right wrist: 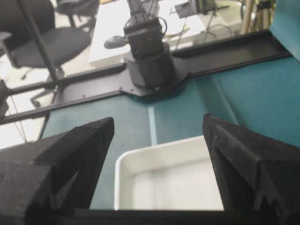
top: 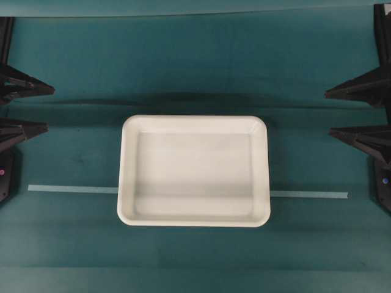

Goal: Lift the white case with both hands.

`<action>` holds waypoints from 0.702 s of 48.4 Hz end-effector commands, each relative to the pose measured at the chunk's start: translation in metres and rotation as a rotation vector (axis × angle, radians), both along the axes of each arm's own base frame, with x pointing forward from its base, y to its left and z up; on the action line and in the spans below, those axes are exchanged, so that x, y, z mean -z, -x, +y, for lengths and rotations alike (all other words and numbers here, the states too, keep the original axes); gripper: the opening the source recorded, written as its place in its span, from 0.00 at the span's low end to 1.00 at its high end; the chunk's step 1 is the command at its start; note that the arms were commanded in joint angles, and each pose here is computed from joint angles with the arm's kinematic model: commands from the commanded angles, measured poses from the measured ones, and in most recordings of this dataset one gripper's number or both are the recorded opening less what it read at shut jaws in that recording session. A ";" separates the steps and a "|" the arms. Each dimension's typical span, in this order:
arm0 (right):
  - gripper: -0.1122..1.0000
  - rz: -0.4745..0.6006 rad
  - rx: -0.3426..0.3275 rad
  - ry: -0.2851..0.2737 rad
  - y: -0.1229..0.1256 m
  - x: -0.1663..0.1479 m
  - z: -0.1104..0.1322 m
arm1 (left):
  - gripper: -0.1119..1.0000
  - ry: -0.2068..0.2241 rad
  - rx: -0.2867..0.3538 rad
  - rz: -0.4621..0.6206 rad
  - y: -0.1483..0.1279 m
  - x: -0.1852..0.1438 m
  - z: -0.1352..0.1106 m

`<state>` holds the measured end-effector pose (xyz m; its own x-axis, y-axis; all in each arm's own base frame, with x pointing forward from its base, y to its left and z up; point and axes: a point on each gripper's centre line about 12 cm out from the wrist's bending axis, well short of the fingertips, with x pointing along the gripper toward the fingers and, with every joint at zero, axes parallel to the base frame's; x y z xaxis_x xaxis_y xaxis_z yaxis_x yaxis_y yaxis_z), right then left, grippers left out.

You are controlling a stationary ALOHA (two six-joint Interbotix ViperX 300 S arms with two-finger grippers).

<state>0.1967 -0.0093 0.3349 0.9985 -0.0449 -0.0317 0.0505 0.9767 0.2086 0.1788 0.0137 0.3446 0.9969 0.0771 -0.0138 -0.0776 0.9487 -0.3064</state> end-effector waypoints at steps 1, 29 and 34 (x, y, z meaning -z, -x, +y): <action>0.85 0.000 -0.001 0.003 -0.003 -0.001 0.000 | 0.94 -0.006 0.001 -0.015 -0.003 -0.009 0.000; 0.84 0.002 -0.003 0.140 -0.003 -0.001 0.000 | 0.94 -0.010 0.003 -0.010 -0.002 -0.006 0.000; 0.84 0.000 -0.003 0.140 -0.003 -0.002 0.000 | 0.94 -0.010 0.001 -0.013 -0.002 -0.007 0.000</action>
